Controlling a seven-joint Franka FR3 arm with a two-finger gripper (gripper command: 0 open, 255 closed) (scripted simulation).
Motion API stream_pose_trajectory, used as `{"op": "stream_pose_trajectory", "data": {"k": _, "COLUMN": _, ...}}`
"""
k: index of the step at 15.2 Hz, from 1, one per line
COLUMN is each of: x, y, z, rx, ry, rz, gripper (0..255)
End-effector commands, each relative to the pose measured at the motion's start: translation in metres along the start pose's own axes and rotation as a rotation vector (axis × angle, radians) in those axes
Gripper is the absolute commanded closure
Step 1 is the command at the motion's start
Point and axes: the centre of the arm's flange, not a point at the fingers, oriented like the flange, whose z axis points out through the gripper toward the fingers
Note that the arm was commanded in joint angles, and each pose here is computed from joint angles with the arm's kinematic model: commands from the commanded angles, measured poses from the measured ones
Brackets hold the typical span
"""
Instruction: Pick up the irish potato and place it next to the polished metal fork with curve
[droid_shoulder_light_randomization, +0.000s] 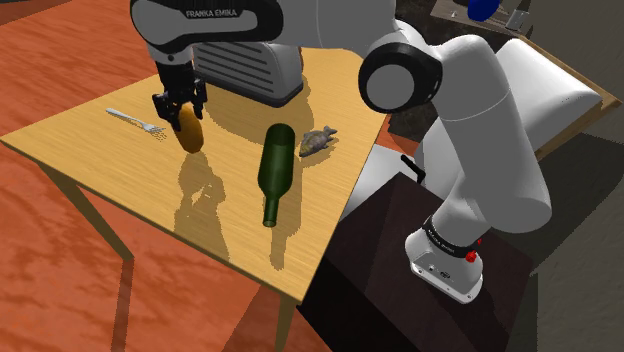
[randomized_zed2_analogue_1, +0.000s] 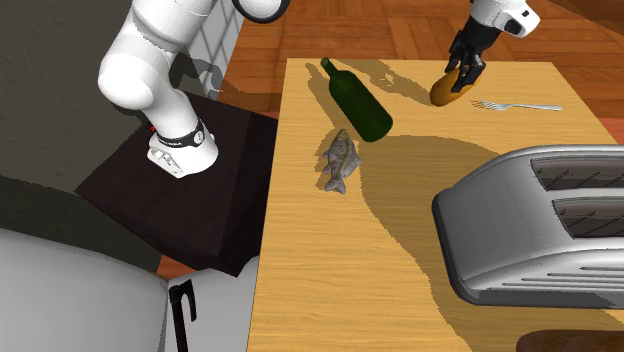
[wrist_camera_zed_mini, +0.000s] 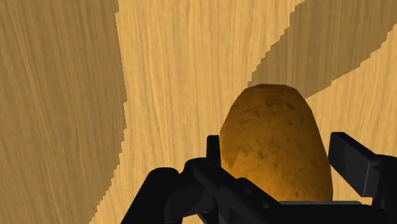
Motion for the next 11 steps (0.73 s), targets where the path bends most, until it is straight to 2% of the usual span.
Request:
{"op": "stream_pose_trajectory", "data": {"k": 1, "x": -0.001, "y": 0.002, "z": 0.014, "rx": 0.000, "ry": -0.005, "rz": 0.000, "gripper": 255}}
{"op": "stream_pose_trajectory", "data": {"k": 6, "x": 0.000, "y": 0.003, "z": 0.040, "rx": 0.000, "ry": -0.005, "rz": 0.000, "gripper": 255}}
{"op": "stream_pose_trajectory", "data": {"k": 11, "x": 0.000, "y": 0.003, "z": 0.041, "rx": 0.000, "ry": -0.005, "rz": 0.000, "gripper": 255}}
